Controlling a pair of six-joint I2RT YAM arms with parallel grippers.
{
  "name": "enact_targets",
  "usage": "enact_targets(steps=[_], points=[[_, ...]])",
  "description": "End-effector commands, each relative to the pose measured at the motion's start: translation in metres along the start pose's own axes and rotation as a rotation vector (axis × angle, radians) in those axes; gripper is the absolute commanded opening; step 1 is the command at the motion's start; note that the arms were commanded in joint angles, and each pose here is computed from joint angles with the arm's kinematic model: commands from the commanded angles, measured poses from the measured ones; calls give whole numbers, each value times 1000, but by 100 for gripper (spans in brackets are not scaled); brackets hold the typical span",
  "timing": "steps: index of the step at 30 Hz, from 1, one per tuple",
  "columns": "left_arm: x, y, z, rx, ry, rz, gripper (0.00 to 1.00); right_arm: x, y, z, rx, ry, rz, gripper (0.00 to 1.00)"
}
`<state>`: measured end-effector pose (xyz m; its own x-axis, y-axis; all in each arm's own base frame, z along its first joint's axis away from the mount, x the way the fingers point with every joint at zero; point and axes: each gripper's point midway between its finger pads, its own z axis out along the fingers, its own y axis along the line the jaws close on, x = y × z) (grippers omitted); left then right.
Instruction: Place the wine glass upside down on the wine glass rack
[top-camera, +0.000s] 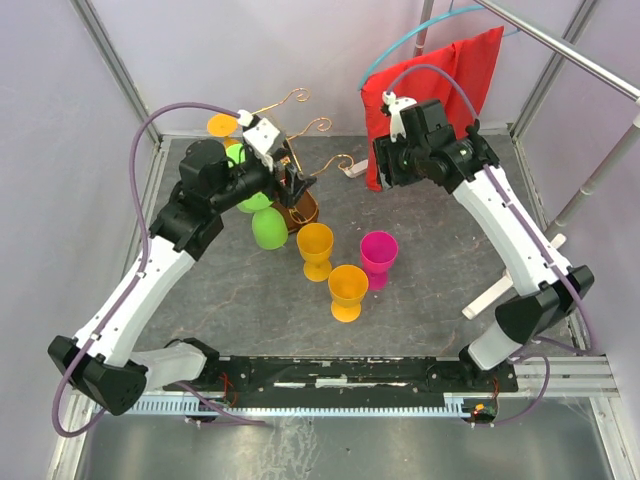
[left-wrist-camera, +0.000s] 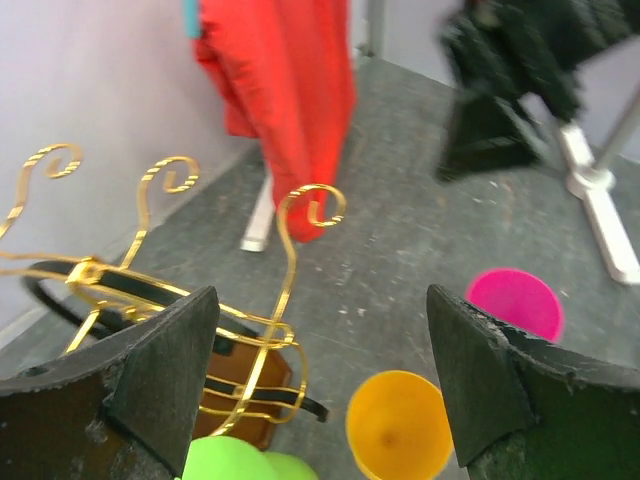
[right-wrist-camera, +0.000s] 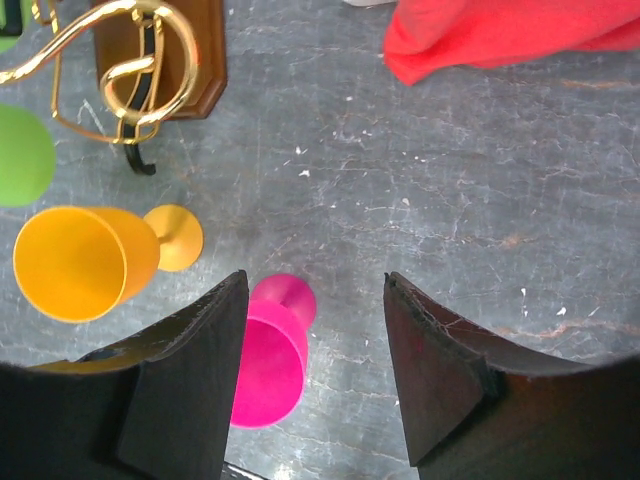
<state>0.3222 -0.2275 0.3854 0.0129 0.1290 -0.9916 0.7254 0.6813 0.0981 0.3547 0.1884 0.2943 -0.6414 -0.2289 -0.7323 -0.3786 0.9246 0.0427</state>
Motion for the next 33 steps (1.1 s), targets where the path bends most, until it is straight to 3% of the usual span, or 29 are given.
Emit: enact_targets(steps=[1,6,15,20,33], points=[[-6,-51,3,244,-13,61,90,-24,-30,-2,84,-49,121,64],[16,-93,27,337,50,98,89,-25,-64,0,135,-51,197,65],[34,-121,60,352,111,118,88,2,-114,-20,263,-33,262,65],[60,-129,86,362,231,112,83,15,-124,-26,294,-30,280,65],[108,-151,107,451,362,125,72,19,-140,-41,333,-55,298,64]])
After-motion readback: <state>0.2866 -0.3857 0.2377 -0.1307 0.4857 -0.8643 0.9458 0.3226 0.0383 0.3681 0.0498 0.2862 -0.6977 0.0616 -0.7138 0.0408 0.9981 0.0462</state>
